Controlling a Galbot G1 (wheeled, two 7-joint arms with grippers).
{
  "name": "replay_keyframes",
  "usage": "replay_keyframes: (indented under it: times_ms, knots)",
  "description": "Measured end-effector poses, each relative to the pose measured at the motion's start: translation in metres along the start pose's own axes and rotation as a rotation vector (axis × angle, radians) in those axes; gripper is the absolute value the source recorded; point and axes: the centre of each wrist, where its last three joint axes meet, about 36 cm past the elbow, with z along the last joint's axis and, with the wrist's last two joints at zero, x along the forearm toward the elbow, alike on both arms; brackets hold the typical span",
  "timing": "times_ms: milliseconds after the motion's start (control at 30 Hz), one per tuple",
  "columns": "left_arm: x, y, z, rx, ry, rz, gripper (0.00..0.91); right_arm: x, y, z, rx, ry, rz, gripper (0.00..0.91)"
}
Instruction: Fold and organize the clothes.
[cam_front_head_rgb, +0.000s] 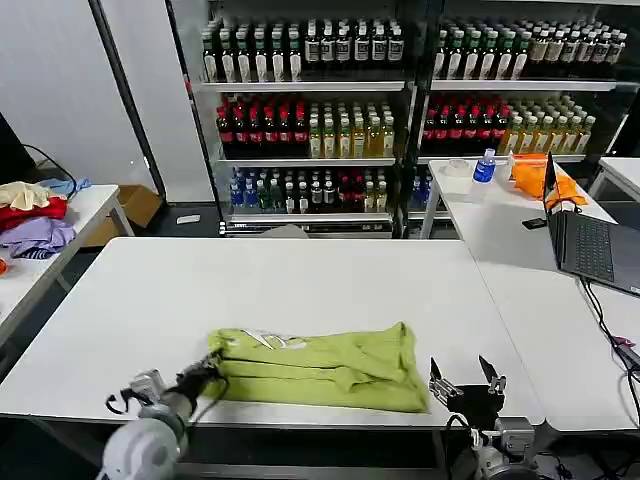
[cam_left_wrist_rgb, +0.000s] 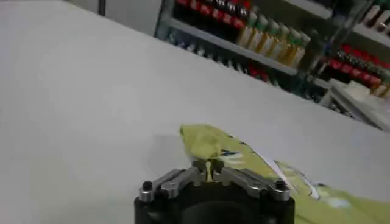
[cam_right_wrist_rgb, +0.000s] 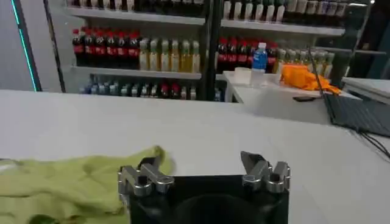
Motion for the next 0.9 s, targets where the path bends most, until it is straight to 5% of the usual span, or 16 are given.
replay_keyframes:
  times_ms: [267, 400, 633, 900]
  knots:
    - [-0.004, 0.042, -0.065, -0.017, -0.085, -0.059, 0.030, -0.001, -0.004, -0.004, 0.001, -0.011, 0.005, 0.907]
    - [0.000, 0.045, -0.081, 0.009, -0.093, -0.044, 0.030, -0.001, -0.004, -0.004, 0.001, -0.013, 0.007, 0.907]
    - [0.013, 0.021, -0.093, 0.096, -0.090, 0.080, 0.030, -0.002, -0.005, -0.002, 0.001, -0.005, 0.011, 0.907]
    - [0.012, -0.017, -0.079, 0.208, -0.039, 0.233, 0.030, -0.003, -0.006, 0.000, 0.004, -0.001, 0.015, 0.907]
